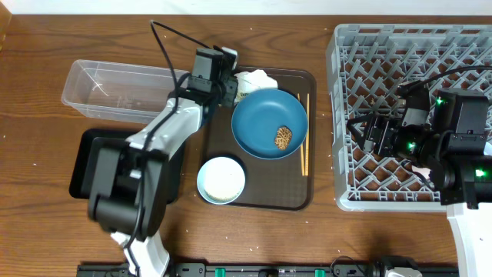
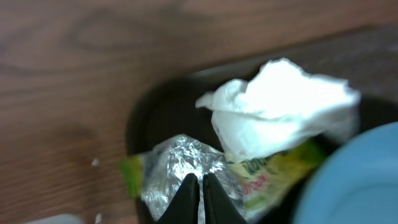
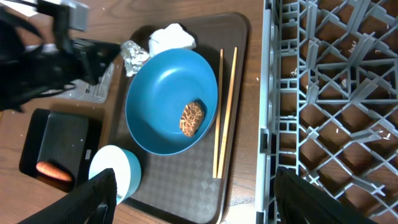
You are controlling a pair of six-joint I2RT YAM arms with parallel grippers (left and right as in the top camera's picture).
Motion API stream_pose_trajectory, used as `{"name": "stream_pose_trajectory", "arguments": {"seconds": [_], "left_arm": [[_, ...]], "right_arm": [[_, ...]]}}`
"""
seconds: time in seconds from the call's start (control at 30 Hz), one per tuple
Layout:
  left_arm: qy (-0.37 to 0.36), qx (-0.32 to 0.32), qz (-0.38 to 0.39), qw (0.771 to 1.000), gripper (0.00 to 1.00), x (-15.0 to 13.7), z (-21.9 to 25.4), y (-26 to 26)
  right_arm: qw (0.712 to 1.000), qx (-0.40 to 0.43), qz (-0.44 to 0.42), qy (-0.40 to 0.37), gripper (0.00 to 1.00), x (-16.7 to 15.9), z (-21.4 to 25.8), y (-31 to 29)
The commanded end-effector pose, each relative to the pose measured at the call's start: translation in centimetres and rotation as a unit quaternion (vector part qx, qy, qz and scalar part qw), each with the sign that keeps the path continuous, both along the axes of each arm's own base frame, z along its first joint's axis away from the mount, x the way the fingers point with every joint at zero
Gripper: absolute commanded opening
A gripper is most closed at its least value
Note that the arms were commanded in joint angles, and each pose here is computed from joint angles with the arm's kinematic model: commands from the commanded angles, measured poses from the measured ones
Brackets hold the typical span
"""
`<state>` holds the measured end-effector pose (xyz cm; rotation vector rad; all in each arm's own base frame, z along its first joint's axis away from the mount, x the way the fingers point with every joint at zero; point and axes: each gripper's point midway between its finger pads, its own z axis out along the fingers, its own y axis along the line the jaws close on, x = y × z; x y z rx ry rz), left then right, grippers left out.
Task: Sort waste into correct bins and load items into the dishwasher rack
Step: 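Reach the left gripper to the foil wrapper and grasp it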
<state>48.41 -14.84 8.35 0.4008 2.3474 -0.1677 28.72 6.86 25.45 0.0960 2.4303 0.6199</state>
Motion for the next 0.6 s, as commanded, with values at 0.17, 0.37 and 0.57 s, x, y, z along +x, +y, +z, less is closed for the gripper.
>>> {"name": "stream_pose_trajectory", "arguments": {"seconds": [0.17, 0.37, 0.57], "left_arm": [[-0.056, 0.006, 0.026, 0.998, 0.06, -0.3, 6.7, 1.3], [-0.051, 0.017, 0.016, 0.998, 0.54, 0.4, 4.9, 1.0], [-0.037, 0.038, -0.001, 0.999, 0.74, 1.6, 0.5, 0.7]], "right_arm": [[1.0, -0.001, 0.002, 0.001, 0.73, -0.1, 0.2, 0.2], [1.0, -0.001, 0.002, 0.004, 0.73, -0.2, 0.1, 0.2], [1.0, -0.001, 0.002, 0.008, 0.73, -0.4, 0.0, 0.2]]}}
